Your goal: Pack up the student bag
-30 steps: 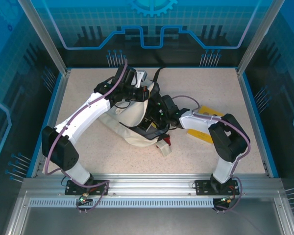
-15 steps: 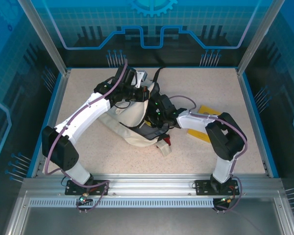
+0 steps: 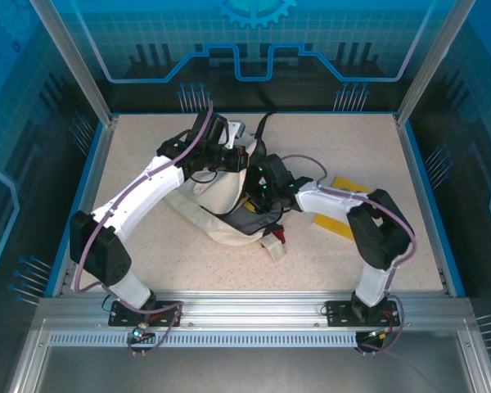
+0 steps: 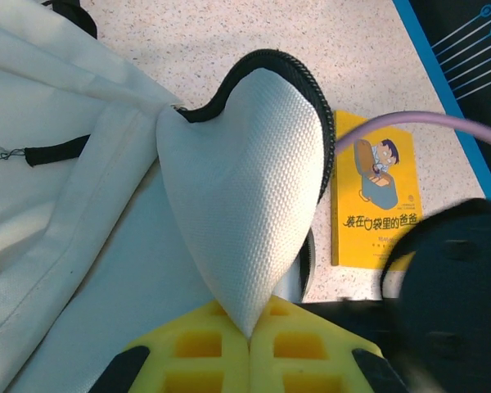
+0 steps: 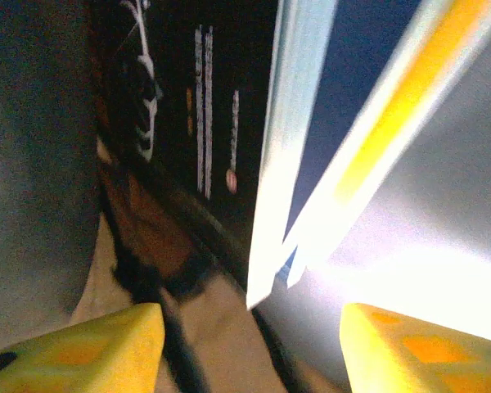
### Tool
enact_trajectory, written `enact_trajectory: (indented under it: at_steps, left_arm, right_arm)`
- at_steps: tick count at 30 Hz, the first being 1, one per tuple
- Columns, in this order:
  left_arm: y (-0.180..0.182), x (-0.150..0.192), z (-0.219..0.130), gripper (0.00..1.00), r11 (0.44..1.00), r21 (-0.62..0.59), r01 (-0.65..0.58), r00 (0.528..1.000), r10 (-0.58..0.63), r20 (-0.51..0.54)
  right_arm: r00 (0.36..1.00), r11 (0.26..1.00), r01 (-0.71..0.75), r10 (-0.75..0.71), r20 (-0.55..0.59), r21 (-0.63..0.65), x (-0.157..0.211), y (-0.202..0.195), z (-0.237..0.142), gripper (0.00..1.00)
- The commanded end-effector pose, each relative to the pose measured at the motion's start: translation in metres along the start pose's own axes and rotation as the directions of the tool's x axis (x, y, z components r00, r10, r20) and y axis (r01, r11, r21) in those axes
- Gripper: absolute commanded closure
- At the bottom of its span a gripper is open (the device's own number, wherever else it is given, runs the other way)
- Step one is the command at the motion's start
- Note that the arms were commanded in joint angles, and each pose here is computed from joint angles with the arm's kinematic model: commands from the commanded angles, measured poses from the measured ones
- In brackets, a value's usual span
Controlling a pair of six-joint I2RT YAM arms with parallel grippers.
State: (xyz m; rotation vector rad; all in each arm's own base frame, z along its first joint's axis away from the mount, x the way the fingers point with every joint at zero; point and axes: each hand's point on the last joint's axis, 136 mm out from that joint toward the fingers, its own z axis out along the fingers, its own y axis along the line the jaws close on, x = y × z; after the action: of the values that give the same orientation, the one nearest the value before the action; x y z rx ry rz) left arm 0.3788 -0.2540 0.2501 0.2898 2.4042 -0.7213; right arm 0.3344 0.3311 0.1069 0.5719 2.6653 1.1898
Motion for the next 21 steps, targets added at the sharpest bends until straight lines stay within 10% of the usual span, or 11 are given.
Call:
enact_trajectory:
  at_steps: [1,11,21]
  left_arm:
    - [0.002,-0.002,-0.026,1.00,0.997,-0.014,-0.070,0.996,0.071,0.045]
    - [0.006,0.025,-0.065,1.00,0.997,-0.008,-0.076,0.996,0.076,0.034]
    - [0.003,0.039,-0.085,0.94,0.995,-0.004,-0.101,0.995,0.101,-0.019]
  right_arm:
    - [0.995,0.995,0.103,-0.103,0.017,0.009,0.008,0.004,-0.044,0.35]
    - [0.901,0.891,0.128,-0.288,0.323,0.436,-0.041,-0.067,-0.161,0.28]
    - [0.938,0.775,-0.017,-0.206,0.279,0.631,-0.097,-0.160,-0.178,0.25]
